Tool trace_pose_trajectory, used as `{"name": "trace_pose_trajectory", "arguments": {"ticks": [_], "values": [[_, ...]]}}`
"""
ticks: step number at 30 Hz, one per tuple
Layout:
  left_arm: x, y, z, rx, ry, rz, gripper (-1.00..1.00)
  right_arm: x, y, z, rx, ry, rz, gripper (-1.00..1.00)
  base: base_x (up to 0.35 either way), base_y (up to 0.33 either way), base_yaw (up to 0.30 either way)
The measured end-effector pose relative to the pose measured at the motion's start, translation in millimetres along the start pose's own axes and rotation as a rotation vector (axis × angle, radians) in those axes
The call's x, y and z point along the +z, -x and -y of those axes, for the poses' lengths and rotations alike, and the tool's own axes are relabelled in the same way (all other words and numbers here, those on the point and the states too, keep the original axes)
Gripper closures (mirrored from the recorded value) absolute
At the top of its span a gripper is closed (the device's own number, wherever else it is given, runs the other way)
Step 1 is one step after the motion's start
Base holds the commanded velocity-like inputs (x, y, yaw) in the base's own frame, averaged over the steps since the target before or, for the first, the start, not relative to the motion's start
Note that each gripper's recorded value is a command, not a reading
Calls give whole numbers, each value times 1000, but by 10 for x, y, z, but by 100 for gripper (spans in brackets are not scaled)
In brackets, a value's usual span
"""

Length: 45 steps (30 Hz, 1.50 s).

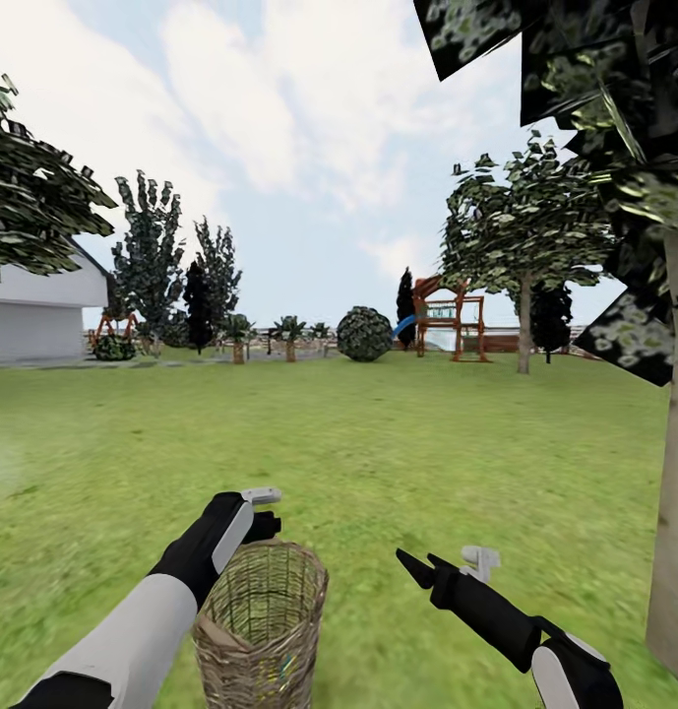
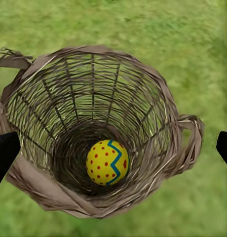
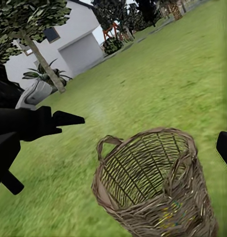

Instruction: Take the three Easter eggs out of the wicker basket on the lawn in the garden, then place them on the lawn next to a single tree (choose any tree) so that all three eggs are next to the same tree and none are left in the basket.

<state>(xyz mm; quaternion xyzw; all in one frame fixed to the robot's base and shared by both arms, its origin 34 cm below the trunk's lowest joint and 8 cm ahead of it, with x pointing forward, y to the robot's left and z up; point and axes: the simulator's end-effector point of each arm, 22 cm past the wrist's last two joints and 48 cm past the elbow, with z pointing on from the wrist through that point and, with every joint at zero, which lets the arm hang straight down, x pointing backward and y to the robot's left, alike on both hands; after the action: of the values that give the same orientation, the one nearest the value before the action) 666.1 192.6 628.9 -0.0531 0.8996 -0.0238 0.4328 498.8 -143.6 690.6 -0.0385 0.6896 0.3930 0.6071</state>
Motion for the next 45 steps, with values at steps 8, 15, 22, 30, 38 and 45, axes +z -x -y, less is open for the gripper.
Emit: {"name": "trace_pose_trajectory", "arguments": {"ticks": [8, 15, 22, 30, 38, 45], "values": [[-17, 13, 0, 0, 0, 3, -100, -8, 19, -8, 0, 2, 5, -100, 33, 8, -60], [-20, 16, -9, -1, 2, 4, -100, -11, 26, -8, 0, 2, 7, -100, 120, 105, -7], [-17, 11, -14, -1, 3, 3, -100, -10, 25, -10, 0, 3, 7, -100, 115, 161, -1], [-32, 24, -18, 0, 5, 6, -100, -15, 36, -21, -2, 4, 10, -100, 82, 137, -78], [-39, 31, -21, 1, 6, 8, -100, -19, 44, -21, -3, 4, 11, -100, 17, 12, -29], [-40, 31, -17, 1, 4, 8, -100, -21, 46, -19, -2, 3, 11, -100, 2, -73, -3]]}}
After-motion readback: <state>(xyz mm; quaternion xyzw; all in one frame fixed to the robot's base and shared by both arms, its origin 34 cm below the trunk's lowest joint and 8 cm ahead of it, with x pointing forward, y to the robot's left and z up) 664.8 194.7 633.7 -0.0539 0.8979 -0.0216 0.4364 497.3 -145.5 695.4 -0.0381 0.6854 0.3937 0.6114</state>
